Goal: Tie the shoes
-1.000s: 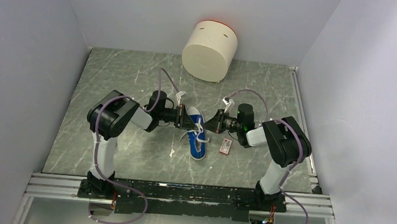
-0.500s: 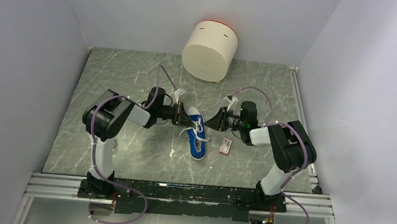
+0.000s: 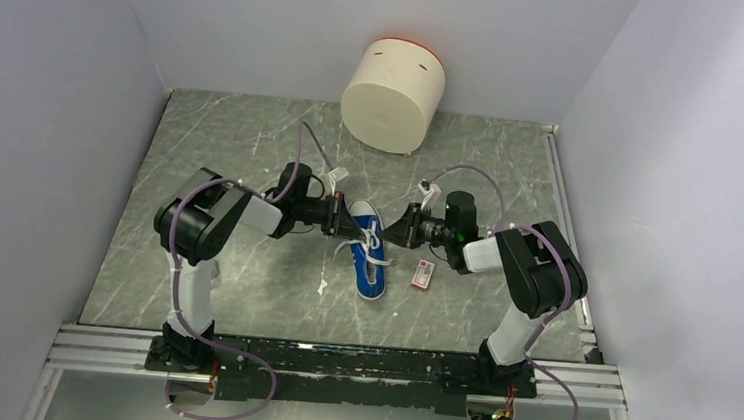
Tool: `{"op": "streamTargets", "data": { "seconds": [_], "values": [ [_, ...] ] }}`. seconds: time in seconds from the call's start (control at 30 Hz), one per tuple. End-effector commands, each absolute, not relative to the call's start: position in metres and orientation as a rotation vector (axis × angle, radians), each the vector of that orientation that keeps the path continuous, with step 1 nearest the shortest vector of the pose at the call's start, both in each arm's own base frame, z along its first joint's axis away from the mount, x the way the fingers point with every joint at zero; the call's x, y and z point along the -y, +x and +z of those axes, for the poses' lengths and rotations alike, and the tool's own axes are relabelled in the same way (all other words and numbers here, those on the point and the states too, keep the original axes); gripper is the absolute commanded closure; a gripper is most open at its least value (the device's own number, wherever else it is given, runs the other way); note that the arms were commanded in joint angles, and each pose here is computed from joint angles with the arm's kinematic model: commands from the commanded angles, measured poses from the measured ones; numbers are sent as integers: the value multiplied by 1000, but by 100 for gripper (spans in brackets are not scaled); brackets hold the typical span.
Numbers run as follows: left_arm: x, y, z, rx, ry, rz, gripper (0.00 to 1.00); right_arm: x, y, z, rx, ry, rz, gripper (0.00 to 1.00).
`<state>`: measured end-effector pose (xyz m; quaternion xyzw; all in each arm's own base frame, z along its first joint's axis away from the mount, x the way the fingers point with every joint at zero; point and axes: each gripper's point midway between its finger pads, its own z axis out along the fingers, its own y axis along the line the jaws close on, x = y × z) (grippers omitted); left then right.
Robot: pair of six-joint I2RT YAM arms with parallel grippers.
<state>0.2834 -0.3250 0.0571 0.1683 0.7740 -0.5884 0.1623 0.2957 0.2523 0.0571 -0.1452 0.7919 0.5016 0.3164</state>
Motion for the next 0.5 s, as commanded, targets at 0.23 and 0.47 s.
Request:
{"op": "streamTargets", "data": {
  "seconds": [0.23,0.47],
  "values": [
    [323,288,67,-2169,518,-1683,95,-248,298,60,-2074,-424,1274,87],
    [325,285,68,-2153,479,-1747,95,-267,286,61,-2056,-496,1337,90]
  ]
}}
